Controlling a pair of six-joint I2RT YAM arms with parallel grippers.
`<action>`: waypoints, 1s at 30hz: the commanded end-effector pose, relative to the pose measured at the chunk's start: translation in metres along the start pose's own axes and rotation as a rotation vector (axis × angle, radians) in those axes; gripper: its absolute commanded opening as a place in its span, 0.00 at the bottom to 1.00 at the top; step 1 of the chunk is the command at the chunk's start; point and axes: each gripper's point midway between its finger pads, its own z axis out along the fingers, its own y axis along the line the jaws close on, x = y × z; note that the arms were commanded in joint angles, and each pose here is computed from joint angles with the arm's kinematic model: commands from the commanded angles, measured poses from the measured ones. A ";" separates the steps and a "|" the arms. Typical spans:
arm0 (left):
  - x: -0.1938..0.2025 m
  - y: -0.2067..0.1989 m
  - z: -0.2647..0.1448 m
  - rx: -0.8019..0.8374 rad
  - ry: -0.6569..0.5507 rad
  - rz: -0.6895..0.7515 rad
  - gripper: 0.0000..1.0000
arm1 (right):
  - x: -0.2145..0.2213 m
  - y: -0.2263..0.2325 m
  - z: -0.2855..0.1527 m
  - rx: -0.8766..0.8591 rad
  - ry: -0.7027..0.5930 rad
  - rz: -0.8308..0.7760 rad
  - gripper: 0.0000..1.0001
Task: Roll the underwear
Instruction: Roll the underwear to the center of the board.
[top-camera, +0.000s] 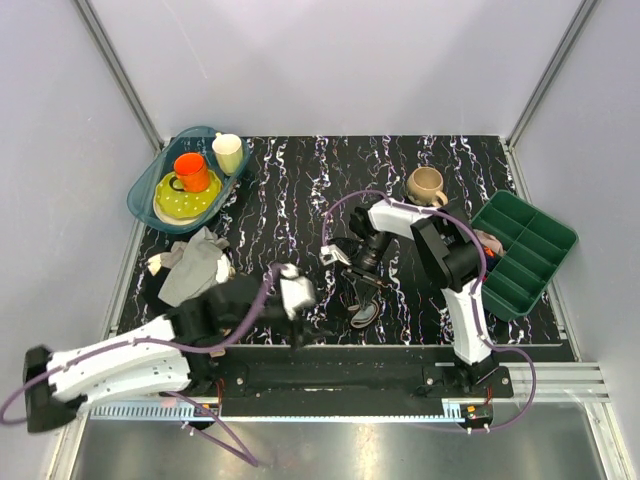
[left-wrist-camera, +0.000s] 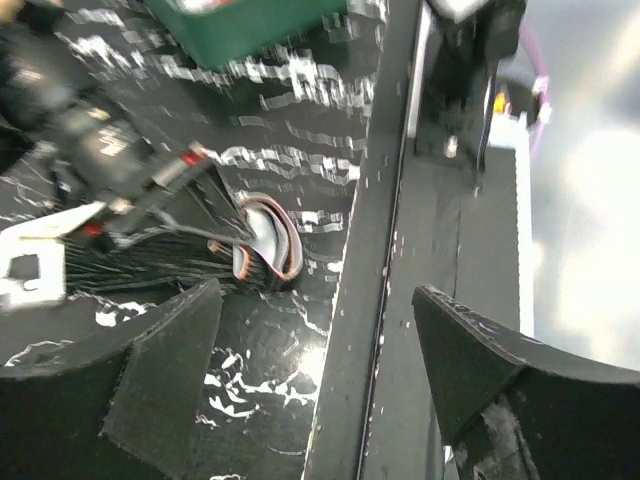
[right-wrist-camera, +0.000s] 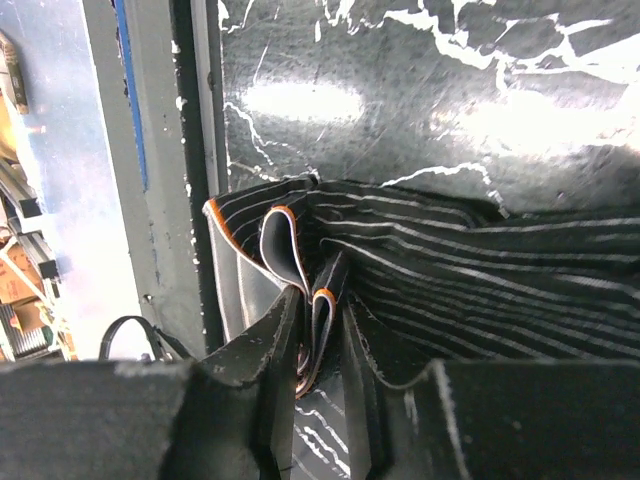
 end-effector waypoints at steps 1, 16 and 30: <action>0.023 0.005 0.034 -0.100 0.143 0.222 0.85 | -0.001 0.019 -0.005 -0.123 0.006 0.025 0.27; 0.103 0.051 0.130 -0.193 0.354 0.470 0.92 | 0.005 0.012 -0.004 -0.126 0.008 0.037 0.29; 0.133 0.055 0.148 -0.114 0.384 0.280 0.71 | 0.004 0.010 -0.004 -0.103 -0.010 0.036 0.32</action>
